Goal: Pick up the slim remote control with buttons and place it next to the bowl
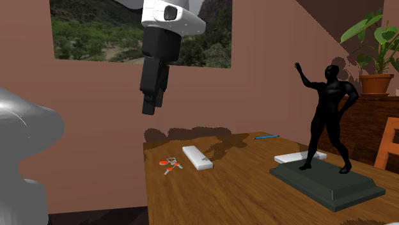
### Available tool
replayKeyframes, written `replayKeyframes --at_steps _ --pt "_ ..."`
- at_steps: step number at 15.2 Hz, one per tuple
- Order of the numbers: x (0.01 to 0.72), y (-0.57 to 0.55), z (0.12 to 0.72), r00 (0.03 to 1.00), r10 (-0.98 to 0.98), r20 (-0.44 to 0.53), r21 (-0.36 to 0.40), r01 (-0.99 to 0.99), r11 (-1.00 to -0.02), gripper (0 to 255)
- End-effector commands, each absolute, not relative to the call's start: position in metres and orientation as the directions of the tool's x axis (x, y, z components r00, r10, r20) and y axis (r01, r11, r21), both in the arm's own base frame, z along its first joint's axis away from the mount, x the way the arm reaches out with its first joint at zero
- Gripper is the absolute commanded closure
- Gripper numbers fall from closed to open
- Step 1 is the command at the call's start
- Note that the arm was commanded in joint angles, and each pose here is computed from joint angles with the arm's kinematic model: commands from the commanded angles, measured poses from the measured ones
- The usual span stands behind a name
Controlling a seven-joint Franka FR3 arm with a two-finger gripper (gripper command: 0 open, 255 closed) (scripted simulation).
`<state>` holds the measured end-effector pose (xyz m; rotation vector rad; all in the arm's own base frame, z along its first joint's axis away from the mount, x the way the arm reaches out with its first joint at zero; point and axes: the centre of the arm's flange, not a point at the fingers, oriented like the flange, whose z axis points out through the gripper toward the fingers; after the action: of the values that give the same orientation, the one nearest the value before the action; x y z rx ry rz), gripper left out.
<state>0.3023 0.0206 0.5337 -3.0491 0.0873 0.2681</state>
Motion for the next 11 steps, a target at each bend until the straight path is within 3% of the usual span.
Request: replayKeyframes --at_steps 1,11 --pt "0.302 0.021 0.534 0.983 -0.050 -0.176 -0.074 -0.064 -0.995 0" --pt "0.302 0.139 0.475 0.876 -0.467 -0.118 -0.014 -0.472 -0.882 0"
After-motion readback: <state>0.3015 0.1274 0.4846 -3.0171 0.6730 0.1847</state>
